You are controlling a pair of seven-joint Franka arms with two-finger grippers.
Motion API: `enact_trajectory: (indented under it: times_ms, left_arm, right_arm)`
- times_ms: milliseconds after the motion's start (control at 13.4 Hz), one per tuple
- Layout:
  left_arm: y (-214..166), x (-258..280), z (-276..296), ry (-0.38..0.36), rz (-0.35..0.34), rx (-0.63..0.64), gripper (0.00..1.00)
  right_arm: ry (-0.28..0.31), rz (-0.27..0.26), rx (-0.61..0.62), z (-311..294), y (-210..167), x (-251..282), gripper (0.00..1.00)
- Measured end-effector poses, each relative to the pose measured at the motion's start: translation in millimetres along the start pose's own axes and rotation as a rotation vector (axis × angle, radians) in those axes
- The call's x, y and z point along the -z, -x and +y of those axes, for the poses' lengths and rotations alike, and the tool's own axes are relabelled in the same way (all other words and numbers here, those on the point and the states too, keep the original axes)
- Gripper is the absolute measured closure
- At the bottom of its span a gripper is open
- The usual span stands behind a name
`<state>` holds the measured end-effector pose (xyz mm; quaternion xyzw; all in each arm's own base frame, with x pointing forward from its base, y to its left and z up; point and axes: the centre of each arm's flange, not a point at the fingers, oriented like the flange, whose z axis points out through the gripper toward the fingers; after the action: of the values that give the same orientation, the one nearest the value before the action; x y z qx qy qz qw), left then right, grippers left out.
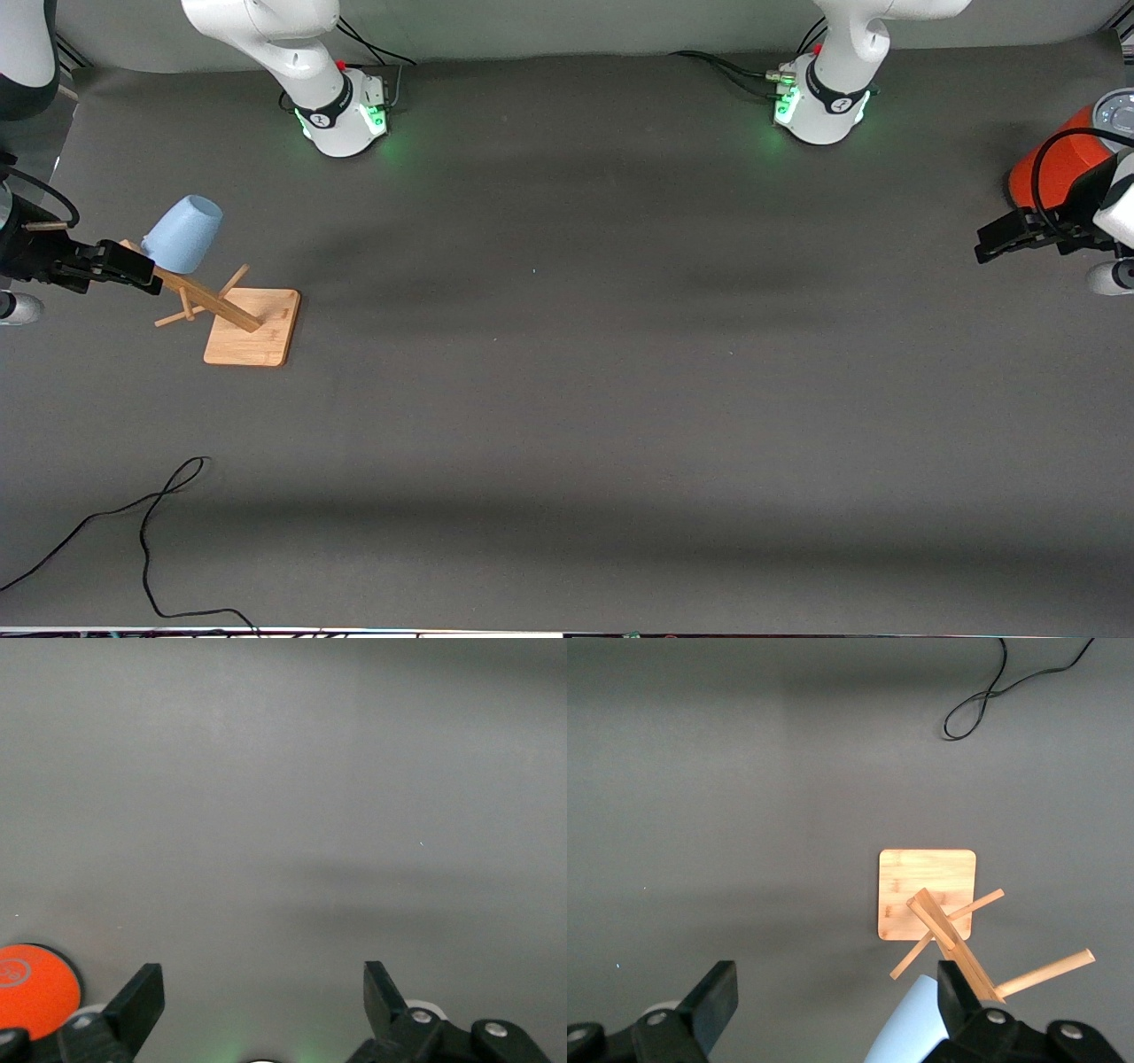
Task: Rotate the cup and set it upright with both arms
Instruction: 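Reach the right gripper to the blue cup on the wooden stand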
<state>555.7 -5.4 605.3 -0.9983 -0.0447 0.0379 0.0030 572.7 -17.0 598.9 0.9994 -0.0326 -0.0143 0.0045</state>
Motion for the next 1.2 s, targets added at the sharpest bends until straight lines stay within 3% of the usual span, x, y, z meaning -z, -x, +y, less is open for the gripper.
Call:
enact_trajectory:
  times_ms: [599, 1198]
  left_arm:
    - [0, 0, 0, 0.001, 0.000, 0.000, 0.00]
    - [0, 0, 1, 0.012, -0.002, -0.001, 0.00]
  right_arm:
    - [0.002, -0.004, -0.029, 17, 4, 1, 0.00]
    - [-0.033, -0.040, -0.158, 80, 98, -7, 0.00]
